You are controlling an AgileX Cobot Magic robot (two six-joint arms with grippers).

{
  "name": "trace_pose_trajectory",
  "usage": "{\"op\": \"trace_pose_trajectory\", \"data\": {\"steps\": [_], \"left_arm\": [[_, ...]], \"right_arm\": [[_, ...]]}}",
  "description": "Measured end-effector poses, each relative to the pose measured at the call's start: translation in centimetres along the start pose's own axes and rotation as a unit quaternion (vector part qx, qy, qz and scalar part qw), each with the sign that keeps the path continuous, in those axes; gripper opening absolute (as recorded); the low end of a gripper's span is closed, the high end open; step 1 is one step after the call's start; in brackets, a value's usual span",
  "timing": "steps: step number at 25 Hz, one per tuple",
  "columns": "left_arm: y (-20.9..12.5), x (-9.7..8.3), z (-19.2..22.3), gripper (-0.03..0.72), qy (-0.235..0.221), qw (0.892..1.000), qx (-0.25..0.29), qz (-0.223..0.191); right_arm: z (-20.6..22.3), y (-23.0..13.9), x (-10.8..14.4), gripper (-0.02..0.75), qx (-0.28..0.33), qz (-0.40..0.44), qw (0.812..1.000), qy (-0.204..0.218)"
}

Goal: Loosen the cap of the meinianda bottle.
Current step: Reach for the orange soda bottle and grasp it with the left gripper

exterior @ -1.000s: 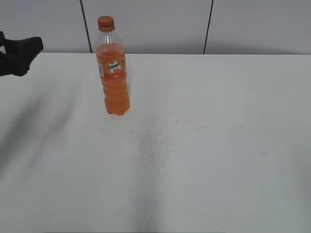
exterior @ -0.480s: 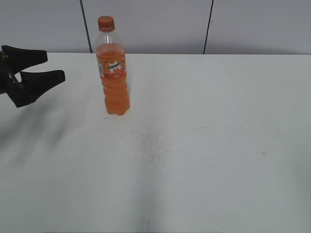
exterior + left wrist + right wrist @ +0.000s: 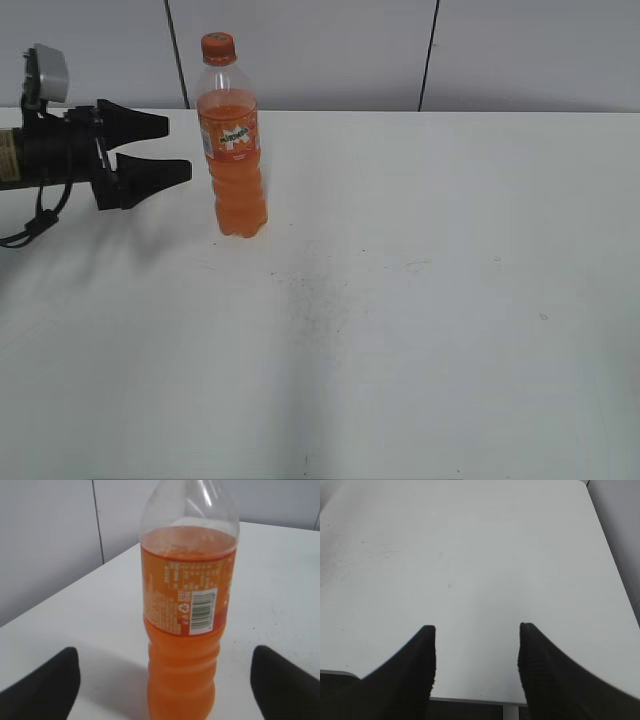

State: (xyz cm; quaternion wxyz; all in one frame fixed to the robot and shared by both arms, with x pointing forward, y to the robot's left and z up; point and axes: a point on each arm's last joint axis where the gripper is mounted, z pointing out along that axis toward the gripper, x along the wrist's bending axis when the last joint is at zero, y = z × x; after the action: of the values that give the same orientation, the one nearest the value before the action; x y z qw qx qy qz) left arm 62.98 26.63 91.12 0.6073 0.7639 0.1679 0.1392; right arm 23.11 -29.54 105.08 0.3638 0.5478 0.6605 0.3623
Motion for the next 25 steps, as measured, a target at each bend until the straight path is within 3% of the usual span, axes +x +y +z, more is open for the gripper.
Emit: {"op": "trace_pose_trajectory", "data": {"steps": [7,13,19,25], "left_arm": [[-1.3,0.8,5.1,0.624,-0.061,0.998,0.008,-0.003],[-1.4,1.6,8.6,0.592,-0.087,0.996,0.002,-0.002],[-1.7,1.4,9.7,0.578,-0.101,0.995,0.006,-0.008],[-2.1,1.4,9.5,0.497,-0.109,0.994,0.018,-0.006]], "right_arm": [[0.0,0.0,0.0,0.4,0.0,0.0,1.0,0.0],[0.0,0.0,0.0,0.4,0.0,0.0,1.0,0.0],[0.0,0.0,0.0,0.4,0.0,0.0,1.0,0.0],[0.0,0.0,0.0,0.4,0.0,0.0,1.0,0.0]]}}
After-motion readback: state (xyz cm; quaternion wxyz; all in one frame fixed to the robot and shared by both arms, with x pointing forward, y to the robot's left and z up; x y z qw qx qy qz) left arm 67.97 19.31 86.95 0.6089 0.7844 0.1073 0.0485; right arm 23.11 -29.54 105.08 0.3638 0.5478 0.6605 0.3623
